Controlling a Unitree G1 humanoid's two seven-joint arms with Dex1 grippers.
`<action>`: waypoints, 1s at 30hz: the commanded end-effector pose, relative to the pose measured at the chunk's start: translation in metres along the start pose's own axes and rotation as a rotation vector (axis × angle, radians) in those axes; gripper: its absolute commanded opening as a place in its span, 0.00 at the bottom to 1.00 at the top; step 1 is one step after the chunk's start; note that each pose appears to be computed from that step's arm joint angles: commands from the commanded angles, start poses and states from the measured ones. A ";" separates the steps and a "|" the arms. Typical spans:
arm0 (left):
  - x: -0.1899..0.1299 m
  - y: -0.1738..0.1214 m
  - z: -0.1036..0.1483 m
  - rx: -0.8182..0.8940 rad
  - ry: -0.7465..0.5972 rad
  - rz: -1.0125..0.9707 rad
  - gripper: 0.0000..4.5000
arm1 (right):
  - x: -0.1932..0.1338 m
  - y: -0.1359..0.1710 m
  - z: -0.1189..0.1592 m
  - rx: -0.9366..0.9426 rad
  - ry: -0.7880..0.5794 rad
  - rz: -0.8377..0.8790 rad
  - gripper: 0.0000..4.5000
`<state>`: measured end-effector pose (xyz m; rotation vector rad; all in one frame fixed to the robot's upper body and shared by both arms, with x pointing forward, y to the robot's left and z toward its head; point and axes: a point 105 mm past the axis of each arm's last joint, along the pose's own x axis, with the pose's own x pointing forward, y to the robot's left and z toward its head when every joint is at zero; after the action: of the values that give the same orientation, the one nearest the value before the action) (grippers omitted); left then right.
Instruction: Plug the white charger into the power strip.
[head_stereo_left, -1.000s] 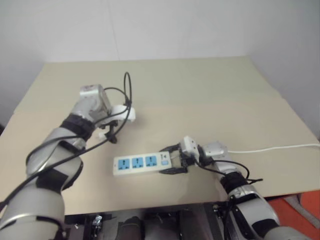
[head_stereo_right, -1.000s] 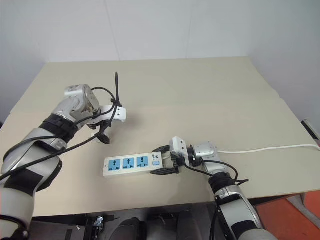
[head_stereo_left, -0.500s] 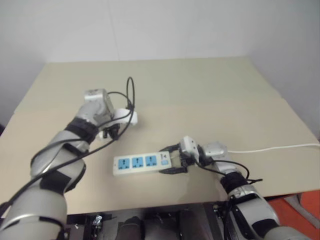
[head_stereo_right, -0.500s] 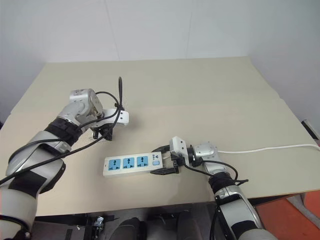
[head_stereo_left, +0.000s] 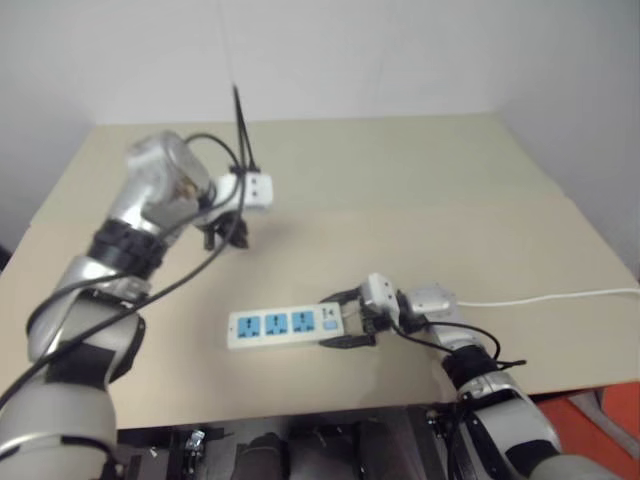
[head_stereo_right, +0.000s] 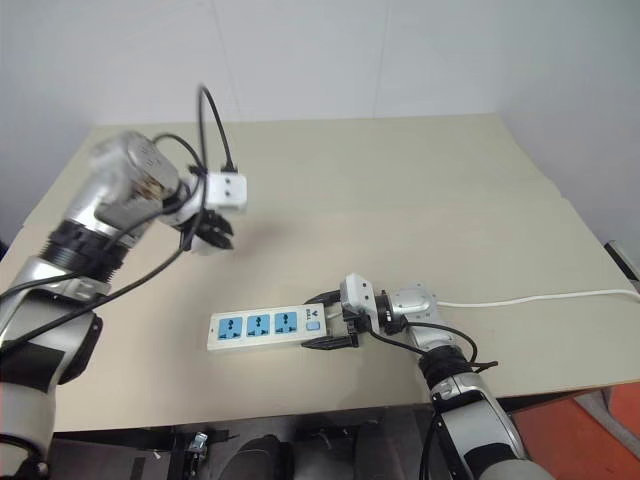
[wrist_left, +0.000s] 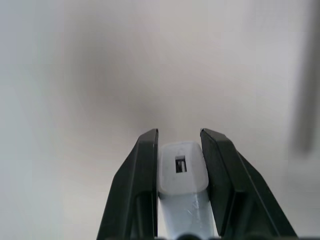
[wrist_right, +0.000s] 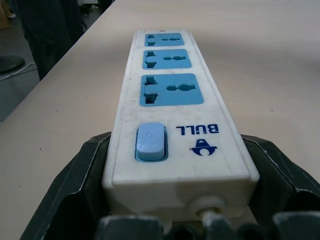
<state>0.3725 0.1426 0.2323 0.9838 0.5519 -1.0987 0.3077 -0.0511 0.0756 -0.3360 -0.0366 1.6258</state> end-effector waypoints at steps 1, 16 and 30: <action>-0.020 -0.015 0.027 -0.003 -0.319 -0.017 0.22 | -0.001 0.016 -0.024 0.055 0.094 0.037 0.76; 0.018 -0.092 0.032 -0.138 -1.088 -0.135 0.22 | -0.001 0.020 -0.024 0.067 0.090 0.029 0.76; 0.037 -0.106 0.022 -0.196 -1.117 -0.227 0.22 | -0.001 0.022 -0.028 0.070 0.102 0.022 0.76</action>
<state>0.2896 0.0915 0.1727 0.0086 -0.1407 -1.5437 0.3050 -0.0557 0.0732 -0.3464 -0.0282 1.5922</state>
